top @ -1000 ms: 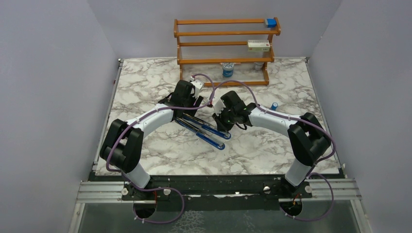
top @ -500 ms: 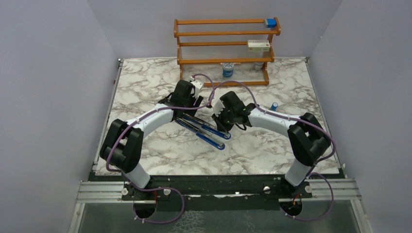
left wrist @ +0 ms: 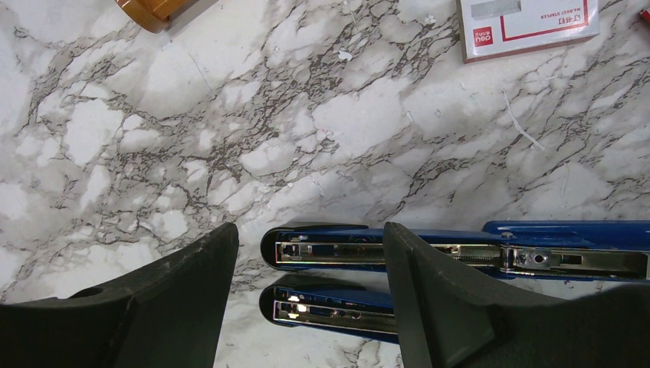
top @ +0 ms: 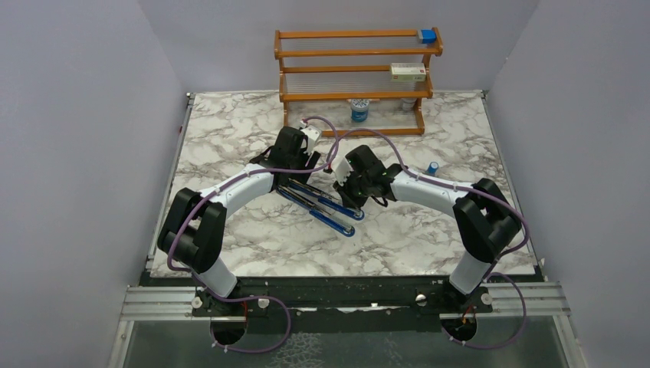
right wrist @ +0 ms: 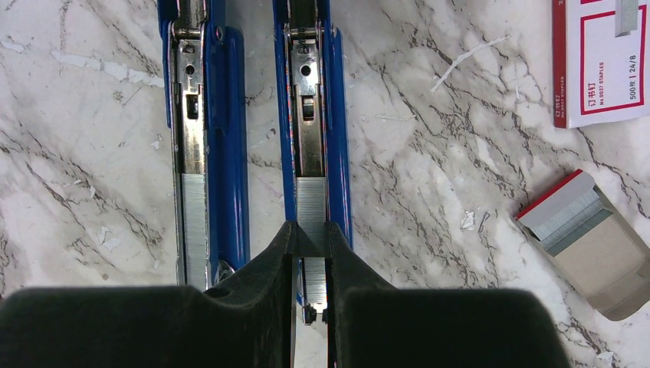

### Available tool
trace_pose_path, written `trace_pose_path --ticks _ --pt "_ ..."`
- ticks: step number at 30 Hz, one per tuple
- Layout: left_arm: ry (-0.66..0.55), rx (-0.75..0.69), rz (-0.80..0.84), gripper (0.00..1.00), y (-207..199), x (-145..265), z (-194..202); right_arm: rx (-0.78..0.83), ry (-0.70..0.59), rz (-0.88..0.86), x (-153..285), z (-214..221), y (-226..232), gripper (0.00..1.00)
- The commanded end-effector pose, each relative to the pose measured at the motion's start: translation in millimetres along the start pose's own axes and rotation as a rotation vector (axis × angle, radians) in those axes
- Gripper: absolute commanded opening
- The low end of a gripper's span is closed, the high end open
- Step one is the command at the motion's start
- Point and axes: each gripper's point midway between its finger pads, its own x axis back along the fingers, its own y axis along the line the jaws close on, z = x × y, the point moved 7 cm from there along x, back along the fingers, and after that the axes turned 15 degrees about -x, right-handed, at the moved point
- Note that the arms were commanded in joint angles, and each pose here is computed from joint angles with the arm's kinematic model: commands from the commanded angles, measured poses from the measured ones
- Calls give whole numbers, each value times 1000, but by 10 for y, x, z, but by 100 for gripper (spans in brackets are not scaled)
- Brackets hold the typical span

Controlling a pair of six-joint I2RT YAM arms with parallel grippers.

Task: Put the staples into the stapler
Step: Install the staple into the stapler.

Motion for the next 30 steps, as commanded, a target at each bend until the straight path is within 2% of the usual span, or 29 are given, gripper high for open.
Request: trace_pose_path --ticks 1,11,30 --pt "5 -14 -20 73 -7 -1 18 19 47 40 -86 53 -28 1" --pt "5 -15 -20 73 -7 -2 19 36 65 72 -121 77 3 5" --pt "8 -14 -19 73 -12 -3 24 30 27 31 -94 57 70 20"
